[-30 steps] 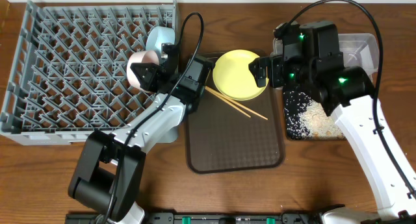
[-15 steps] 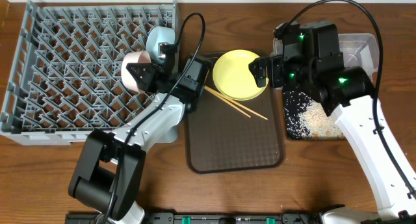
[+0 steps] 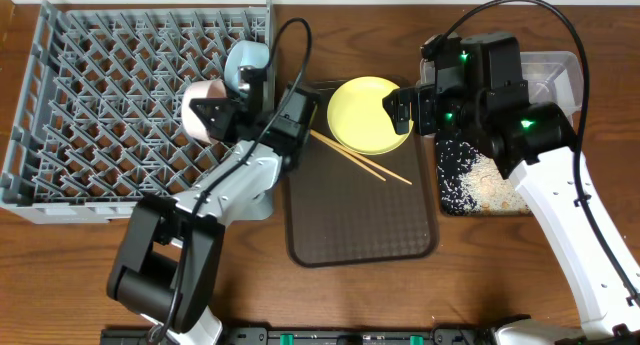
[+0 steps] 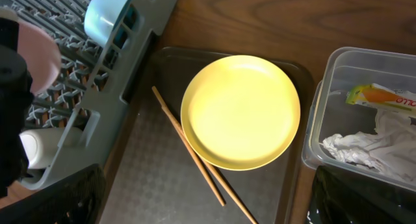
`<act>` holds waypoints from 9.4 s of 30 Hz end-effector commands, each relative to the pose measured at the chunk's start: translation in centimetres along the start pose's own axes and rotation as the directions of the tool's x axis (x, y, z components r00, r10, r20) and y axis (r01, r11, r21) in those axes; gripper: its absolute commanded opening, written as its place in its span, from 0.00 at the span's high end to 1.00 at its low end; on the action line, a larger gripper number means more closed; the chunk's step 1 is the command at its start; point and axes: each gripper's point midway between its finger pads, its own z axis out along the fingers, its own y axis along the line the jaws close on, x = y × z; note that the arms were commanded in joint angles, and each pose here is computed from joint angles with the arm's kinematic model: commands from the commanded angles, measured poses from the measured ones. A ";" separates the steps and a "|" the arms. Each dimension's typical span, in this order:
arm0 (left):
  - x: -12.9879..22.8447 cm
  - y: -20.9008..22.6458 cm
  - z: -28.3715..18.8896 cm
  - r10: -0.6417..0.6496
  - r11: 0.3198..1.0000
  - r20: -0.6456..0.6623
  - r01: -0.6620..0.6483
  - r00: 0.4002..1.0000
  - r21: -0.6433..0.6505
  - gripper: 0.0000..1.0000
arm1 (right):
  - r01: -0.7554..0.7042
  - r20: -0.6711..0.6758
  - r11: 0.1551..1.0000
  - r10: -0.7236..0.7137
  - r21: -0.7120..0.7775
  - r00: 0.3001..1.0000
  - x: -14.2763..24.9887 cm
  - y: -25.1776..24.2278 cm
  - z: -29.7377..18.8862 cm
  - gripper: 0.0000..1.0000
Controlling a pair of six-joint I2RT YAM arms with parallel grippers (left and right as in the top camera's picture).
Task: Sort waste into correct bins and load items into the dishwasher
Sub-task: 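Lower the pink bowl into the rack slots and open the left gripper, then move the left gripper to the yellow plate edge and grasp it, then lift the yellow plate and swing it left toward the rack, then insert the yellow plate upright into the rack's back row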
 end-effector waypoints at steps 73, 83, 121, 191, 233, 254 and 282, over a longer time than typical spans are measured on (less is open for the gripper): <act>-8.1 -3.7 -16.8 -0.246 -0.127 -0.424 0.405 0.871 0.905 0.46 | -0.007 0.004 1.000 0.007 -0.004 1.000 -0.3 0.2 0.0 0.01; -7.1 -12.3 -16.5 -0.104 -0.073 -0.512 0.507 0.852 0.859 0.38 | -0.007 0.004 1.000 0.007 -0.004 1.000 -0.3 0.2 0.0 0.01; -6.3 -22.8 -17.6 -0.053 -0.074 -0.651 0.647 0.757 0.759 0.25 | -0.007 0.004 1.000 0.007 -0.004 1.000 -0.3 0.2 0.0 0.01; -12.1 -6.0 -13.1 -0.415 0.182 -0.172 0.267 0.893 0.946 0.93 | -0.007 0.004 1.000 0.007 -0.004 1.000 -0.3 0.2 0.0 0.01; -10.2 9.6 7.3 -0.425 0.829 0.101 0.342 0.899 0.443 0.93 | -0.007 0.004 1.000 0.007 -0.004 1.000 -0.3 0.2 0.0 0.01; -10.1 3.1 12.6 -0.099 0.918 0.220 0.004 0.971 0.397 0.93 | -0.007 0.004 1.000 0.007 -0.004 1.000 -0.3 0.2 0.0 0.01; -9.5 -3.6 13.1 -0.304 0.821 0.077 0.220 0.950 0.526 0.57 | -0.007 0.004 1.000 0.007 -0.004 1.000 -0.3 0.2 0.0 0.01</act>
